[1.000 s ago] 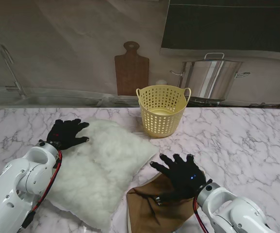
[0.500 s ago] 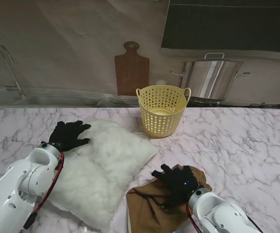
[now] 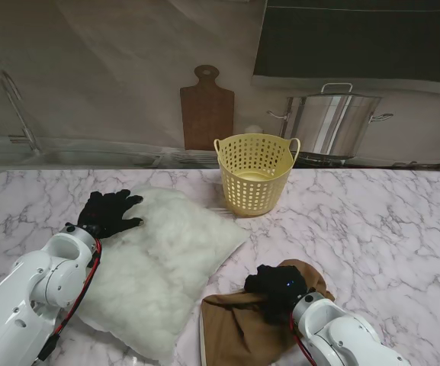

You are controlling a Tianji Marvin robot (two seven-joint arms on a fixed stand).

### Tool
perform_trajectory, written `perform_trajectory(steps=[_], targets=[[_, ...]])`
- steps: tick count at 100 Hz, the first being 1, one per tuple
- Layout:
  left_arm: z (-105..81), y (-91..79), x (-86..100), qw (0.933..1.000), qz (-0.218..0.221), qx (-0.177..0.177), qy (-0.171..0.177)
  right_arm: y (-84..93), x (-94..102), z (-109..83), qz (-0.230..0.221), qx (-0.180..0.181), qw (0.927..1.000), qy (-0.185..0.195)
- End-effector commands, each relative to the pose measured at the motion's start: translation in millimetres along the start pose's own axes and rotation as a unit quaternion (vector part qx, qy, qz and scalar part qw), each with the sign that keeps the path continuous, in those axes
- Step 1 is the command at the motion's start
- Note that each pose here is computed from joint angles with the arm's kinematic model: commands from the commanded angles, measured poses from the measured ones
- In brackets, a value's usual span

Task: Remove the pillowcase from the pillow and put it in the laundry basket

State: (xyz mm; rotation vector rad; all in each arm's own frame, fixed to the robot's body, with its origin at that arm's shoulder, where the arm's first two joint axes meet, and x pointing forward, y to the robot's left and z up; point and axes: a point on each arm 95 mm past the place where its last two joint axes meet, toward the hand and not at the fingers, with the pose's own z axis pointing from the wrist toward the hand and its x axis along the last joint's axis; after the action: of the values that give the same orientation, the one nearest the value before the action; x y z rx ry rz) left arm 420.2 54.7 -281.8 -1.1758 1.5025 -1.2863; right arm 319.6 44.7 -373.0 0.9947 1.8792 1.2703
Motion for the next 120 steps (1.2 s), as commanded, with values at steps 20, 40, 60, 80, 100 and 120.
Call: perform_trajectory(steps=[20,40,60,80,100,120], targets=[[-0.1,3.0,1.6,1.0,-0.004,-0.006,-0.001,-0.3,-7.0,4.1,0.014,-0.025,0.9996,-0.008],[0.0,2.7,0.9,1.0,-0.005,-0.003,-0.002,20.8,-25.8,-1.4,0.006,-0.072,0.9965,-0.042],[0.9,2.6,1.9,0.9999,-0.01,-0.002,-0.001,59.9,-51.8,-8.1,-0.024,-0.139,0.9874,-0.072],[2.3,2.9,3.0,0.9998,-0.019,0.0,0.003,103.1,-72.4,-15.1,-0.049,-0.198,0.9745,-0.093],[4.5,7.2,7.4,0.9994,-0.031,0.005,0.014,129.2,-86.6,-17.0,-0.054,-0.236,0.9642,-0.109],[3.9,6.5,12.5,0.9983,-0.048,0.02,0.026,157.3,-99.7,-17.8,-0.073,-0.261,0.9554,-0.117]])
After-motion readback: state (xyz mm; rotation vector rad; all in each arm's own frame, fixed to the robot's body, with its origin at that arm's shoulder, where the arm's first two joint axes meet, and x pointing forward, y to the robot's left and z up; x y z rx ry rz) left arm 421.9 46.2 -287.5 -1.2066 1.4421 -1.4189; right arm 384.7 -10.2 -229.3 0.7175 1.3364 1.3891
